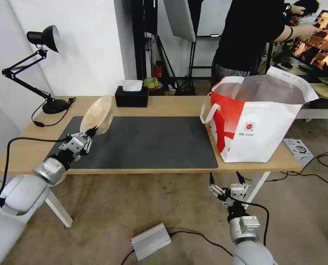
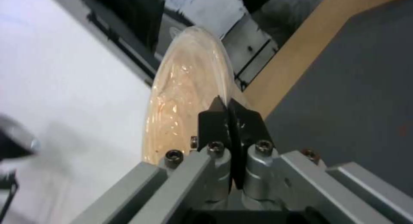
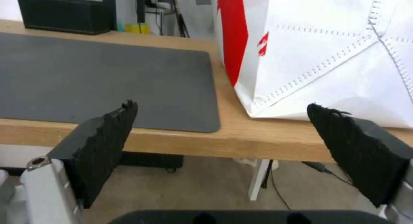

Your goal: Pick up the trash from the table and place it into the takeout bag.

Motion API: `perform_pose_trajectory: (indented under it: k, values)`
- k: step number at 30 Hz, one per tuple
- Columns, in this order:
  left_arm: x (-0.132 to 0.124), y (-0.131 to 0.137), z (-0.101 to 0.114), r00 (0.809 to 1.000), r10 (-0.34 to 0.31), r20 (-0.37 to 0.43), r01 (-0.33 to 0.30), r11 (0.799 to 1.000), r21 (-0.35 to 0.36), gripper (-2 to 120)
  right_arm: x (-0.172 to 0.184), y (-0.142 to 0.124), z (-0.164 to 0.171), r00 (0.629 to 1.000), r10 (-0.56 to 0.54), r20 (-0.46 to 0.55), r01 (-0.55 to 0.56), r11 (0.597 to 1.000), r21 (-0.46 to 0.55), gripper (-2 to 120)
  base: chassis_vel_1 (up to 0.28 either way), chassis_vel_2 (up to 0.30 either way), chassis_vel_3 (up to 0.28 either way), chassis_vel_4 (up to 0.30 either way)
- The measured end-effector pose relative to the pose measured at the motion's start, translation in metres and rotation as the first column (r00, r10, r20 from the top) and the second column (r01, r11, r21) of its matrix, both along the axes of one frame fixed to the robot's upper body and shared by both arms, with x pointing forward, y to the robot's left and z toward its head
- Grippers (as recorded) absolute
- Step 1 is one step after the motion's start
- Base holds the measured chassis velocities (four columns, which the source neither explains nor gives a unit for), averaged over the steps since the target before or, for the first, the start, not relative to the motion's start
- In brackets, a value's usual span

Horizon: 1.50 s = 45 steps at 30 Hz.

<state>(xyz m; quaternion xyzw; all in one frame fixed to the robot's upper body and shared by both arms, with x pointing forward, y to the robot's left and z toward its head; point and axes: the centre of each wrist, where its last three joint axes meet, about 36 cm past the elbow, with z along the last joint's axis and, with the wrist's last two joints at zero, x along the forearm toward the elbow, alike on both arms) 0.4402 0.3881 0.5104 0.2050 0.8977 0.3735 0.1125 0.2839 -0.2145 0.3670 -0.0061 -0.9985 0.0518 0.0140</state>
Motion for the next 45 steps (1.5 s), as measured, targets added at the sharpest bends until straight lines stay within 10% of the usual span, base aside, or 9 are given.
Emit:
perform_pose_trajectory:
  k: [16, 45]
  values:
    - [0.086, -0.044, 0.064, 0.982, -0.158, 0.100, 0.148, 0.984, 0.098, 0, -0.003, 0.001, -0.002, 1.000, -0.008, -0.004, 0.008, 1.000, -0.003, 100, 0.000, 0.000, 0.000, 0.000]
    - [0.172, -0.153, 0.094, 0.934, -0.329, 0.136, 0.308, 0.939, 0.155, 0, -0.003, 0.001, -0.009, 0.999, -0.030, -0.021, 0.030, 1.000, -0.003, 100, 0.000, 0.000, 0.000, 0.000]
